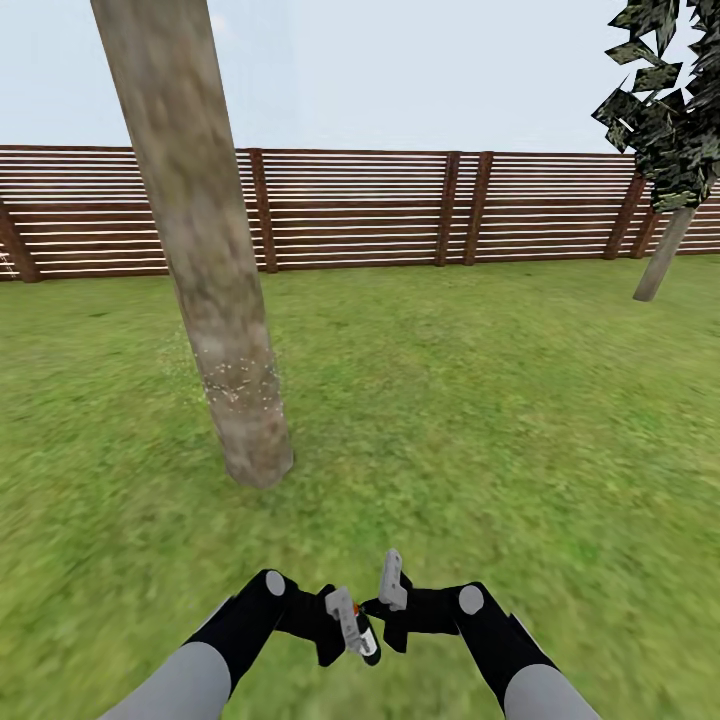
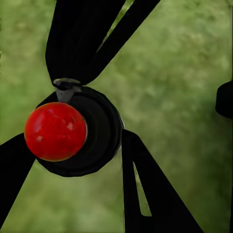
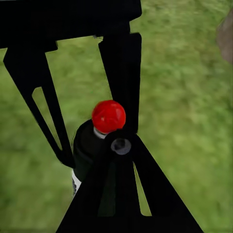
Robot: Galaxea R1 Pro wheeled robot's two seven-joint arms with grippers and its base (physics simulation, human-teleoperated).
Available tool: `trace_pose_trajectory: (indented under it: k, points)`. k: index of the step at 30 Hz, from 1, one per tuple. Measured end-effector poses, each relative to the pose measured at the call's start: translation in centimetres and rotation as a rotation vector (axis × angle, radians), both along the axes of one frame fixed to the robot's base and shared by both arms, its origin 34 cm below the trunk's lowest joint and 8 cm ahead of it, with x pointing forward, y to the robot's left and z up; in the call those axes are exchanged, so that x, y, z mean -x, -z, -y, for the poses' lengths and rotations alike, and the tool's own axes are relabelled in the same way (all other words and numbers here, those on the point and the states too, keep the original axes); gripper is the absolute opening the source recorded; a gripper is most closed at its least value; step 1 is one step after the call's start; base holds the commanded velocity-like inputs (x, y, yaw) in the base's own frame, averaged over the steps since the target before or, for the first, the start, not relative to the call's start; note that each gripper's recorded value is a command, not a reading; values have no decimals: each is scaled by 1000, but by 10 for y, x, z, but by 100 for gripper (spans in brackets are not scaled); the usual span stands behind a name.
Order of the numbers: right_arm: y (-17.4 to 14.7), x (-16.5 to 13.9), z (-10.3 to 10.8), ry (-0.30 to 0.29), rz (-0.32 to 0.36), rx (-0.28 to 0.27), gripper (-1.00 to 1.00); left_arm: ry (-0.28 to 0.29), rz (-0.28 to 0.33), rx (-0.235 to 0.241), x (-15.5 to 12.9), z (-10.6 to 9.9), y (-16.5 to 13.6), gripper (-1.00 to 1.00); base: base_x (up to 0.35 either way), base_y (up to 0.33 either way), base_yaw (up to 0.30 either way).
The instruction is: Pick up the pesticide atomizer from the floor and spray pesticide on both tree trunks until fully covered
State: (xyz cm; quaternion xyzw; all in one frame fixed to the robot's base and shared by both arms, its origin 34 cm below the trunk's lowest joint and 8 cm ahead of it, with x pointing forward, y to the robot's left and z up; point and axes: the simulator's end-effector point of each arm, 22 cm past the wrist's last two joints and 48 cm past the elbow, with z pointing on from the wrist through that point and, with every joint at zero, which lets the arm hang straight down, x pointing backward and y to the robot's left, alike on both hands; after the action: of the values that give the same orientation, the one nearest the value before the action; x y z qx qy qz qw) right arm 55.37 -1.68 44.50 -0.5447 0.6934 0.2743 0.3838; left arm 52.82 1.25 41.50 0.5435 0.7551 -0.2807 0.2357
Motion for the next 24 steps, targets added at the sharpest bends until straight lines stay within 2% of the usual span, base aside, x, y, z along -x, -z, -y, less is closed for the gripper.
trace_pose_trajectory:
  k: [7, 12, 18, 21, 22, 24]
  points:
    - [0, 0, 0, 0, 0, 1, -100, -12, -3, 15, -1, 1, -2, -100, 0, 0, 0]
    - [0, 0, 0, 0, 0, 0, -100, -6, 0, -17, -1, -14, 5, -100, 0, 0, 0]
    - [0, 0, 1, 0, 0, 1, -100, -38, -30, -134, 2, -94, 32, -100, 0, 0, 0]
    - [1, 0, 2, 0, 0, 3, -100, -67, -36, -195, 1, -143, 41, -100, 0, 0, 0]
    - [1, 0, 2, 0, -1, 3, 100, -76, -37, -215, 1, -159, 43, -100, 0, 0, 0]
    - [2, 0, 3, 1, -2, 6, 100, -95, -39, -250, 0, -188, 46, -100, 0, 0, 0]
